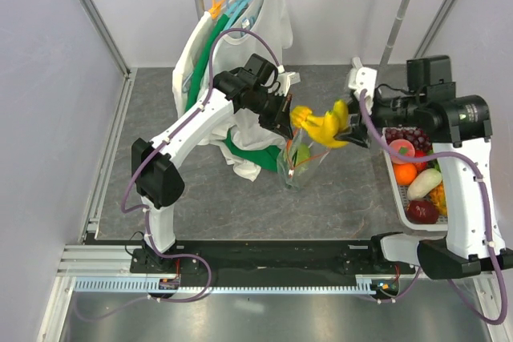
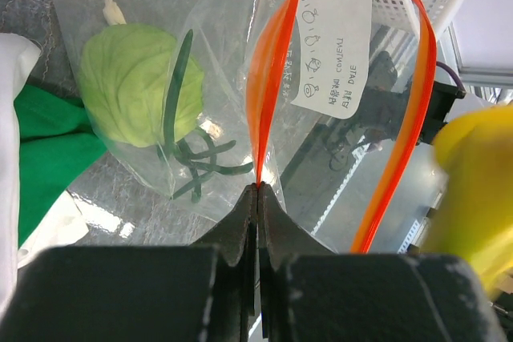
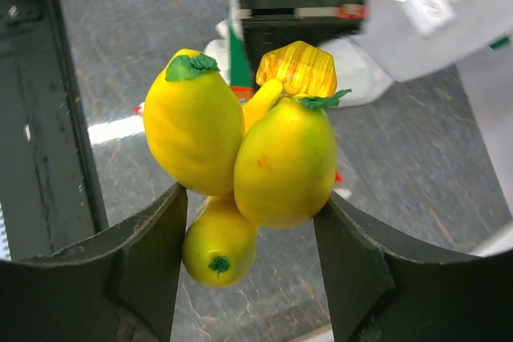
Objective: Place the food in the zip-top bag and seal the zipper
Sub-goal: Place the fake fruit in the zipper food storage bag, then adjust the zipper food storage bag at the center of the board.
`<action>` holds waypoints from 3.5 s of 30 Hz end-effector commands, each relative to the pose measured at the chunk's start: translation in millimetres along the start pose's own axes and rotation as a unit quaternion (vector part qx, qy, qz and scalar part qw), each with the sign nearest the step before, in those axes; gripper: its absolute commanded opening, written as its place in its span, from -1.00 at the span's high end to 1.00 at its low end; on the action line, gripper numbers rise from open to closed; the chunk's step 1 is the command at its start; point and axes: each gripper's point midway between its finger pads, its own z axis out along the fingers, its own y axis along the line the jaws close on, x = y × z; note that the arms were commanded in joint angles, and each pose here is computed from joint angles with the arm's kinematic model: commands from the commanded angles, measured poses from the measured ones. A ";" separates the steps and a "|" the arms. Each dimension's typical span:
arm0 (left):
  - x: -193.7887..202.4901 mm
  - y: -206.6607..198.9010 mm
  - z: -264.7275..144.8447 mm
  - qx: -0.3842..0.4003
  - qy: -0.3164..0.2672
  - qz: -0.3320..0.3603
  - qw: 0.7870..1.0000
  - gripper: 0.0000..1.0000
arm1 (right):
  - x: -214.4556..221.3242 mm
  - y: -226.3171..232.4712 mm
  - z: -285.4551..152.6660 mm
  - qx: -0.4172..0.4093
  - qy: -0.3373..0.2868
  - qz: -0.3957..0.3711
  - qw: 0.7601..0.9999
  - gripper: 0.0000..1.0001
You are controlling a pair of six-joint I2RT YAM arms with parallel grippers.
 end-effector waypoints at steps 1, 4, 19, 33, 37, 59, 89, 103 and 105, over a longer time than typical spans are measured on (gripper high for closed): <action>-7.2 -5.7 -10.0 0.006 -0.017 0.001 1.000 0.96 | 14.5 46.6 5.9 -0.069 0.027 -0.056 0.996 0.43; -11.3 -3.7 -13.0 -0.004 -0.026 0.005 1.000 0.96 | 31.9 56.9 13.4 -0.080 0.075 -0.101 0.989 0.43; -10.2 -7.5 -16.0 0.004 -0.028 0.017 0.999 0.96 | 73.7 21.9 23.9 -0.044 0.238 -0.192 0.951 0.45; -16.4 -14.3 -20.1 0.012 -0.037 0.022 0.999 0.96 | 106.6 51.8 43.3 -0.102 0.327 -0.289 0.894 0.49; -13.0 -17.9 -21.0 0.023 -0.032 0.023 0.999 0.96 | 109.3 35.2 52.0 -0.081 0.368 -0.278 0.884 0.49; 12.4 -23.4 -14.4 0.077 0.010 0.013 0.997 0.96 | 102.7 -11.0 112.1 0.002 0.415 -0.377 0.828 -0.59; 7.5 -20.3 -18.5 0.064 -0.002 0.001 0.998 0.96 | 150.2 -8.6 52.8 0.208 0.220 0.371 0.878 -0.56; -12.6 -73.0 -37.6 0.025 -0.057 0.119 0.991 0.96 | 76.6 -4.7 13.2 0.144 0.082 0.375 0.912 1.00; -22.8 -72.8 -45.7 0.003 -0.081 0.127 0.989 0.96 | 71.7 1.8 8.7 0.139 0.075 0.371 0.915 1.00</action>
